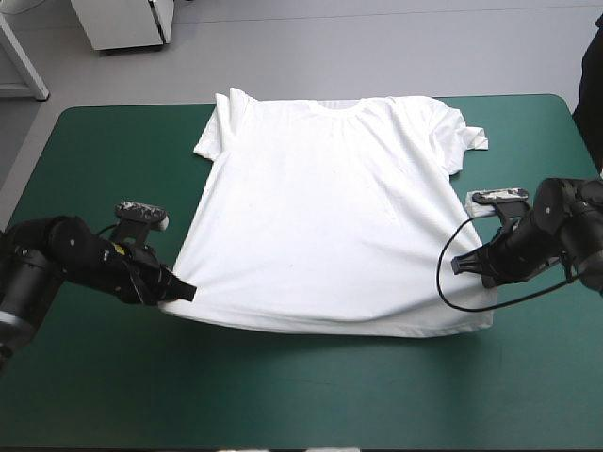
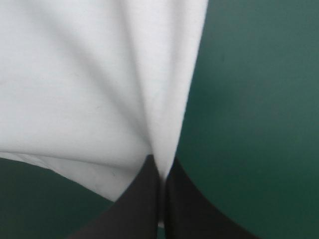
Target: Fold the cloth
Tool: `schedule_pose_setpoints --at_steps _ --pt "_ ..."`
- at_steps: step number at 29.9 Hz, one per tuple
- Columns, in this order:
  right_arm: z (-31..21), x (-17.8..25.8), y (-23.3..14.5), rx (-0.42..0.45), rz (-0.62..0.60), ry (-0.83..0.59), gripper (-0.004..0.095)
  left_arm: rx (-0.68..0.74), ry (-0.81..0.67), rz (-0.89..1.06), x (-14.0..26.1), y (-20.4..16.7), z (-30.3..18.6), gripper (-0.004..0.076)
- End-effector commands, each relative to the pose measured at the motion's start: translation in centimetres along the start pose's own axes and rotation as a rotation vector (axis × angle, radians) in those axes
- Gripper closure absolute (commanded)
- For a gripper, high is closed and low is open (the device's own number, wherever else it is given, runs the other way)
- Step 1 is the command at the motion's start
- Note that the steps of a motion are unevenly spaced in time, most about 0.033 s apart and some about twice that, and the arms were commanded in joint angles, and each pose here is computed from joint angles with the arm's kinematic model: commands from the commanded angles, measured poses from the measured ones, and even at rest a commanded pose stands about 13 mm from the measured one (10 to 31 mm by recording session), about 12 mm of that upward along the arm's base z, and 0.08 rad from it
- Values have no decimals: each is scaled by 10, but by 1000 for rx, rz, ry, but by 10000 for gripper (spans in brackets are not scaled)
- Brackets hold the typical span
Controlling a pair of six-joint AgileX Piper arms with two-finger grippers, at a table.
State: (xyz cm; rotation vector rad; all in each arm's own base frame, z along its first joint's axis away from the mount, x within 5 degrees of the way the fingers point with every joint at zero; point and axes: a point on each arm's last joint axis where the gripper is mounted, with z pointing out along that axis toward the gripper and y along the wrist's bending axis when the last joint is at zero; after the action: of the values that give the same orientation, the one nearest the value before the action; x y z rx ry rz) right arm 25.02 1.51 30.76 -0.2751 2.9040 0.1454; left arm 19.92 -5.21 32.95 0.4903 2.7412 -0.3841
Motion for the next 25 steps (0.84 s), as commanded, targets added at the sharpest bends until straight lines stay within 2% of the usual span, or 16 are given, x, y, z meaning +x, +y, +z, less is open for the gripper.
schedule_pose_setpoints --at_steps 1,7,15,19,25 --pt "-17 22 5 12 -22 -34 925 37 29 20 25 -16 -7 746" --pt "-12 59 19 28 -56 -15 925 57 17 -20 54 -23 -8 746" --pt "2 101 19 50 -45 29 925 93 -40 -82 93 -32 -11 746" --pt "10 109 20 55 -54 59 925 103 -43 -120 113 -34 -5 746" --pt "11 108 20 134 -87 53 921 99 4 -133 126 -31 9 743"
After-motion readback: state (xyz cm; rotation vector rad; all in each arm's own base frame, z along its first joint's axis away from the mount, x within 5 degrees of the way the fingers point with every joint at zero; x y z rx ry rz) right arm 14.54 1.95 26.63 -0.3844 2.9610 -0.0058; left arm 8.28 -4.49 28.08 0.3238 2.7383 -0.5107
